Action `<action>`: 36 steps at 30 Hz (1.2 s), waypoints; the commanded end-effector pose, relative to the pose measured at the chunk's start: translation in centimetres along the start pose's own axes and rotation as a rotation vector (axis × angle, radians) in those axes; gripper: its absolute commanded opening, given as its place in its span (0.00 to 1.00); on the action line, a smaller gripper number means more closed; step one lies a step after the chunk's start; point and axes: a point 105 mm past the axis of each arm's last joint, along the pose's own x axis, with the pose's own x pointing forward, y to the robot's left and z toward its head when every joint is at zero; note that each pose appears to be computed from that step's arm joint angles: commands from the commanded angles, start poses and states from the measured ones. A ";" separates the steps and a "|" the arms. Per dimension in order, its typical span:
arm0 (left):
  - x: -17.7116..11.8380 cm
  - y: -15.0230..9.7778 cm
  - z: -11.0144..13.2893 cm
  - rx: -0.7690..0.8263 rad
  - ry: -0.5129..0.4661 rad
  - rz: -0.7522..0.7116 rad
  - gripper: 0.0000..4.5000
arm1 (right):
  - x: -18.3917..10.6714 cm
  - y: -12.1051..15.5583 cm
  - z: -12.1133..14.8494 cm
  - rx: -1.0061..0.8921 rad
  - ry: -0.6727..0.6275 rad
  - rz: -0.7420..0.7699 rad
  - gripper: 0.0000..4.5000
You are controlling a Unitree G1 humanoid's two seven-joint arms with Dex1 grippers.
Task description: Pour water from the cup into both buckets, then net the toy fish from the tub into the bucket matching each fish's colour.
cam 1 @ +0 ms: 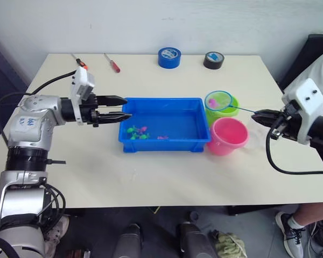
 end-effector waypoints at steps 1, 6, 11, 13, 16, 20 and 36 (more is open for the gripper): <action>0.2 0.5 0.5 0.037 -0.001 -0.023 0.67 | -1.9 -0.4 0.9 -0.074 -0.017 -0.078 0.00; 1.5 0.9 0.4 0.040 -0.005 -0.063 0.67 | -3.0 0.0 -1.7 -0.169 0.101 -0.156 0.00; 1.9 1.2 0.5 0.043 -0.006 -0.079 0.67 | -2.7 0.4 -3.1 -0.302 0.162 -0.197 0.00; 2.0 1.2 0.4 0.043 -0.004 -0.085 0.67 | -2.3 0.7 -3.4 -0.368 0.173 -0.209 0.00; 2.0 1.2 0.4 0.043 -0.002 -0.090 0.67 | -2.0 1.1 -3.5 -0.476 0.177 -0.219 0.00; 1.9 1.2 0.3 0.042 0.002 -0.091 0.67 | -2.1 1.2 -3.3 -0.635 0.178 -0.245 0.00; 1.5 1.1 -0.5 0.023 0.002 -0.076 0.67 | -2.3 1.6 -5.6 -1.130 0.196 -0.390 0.00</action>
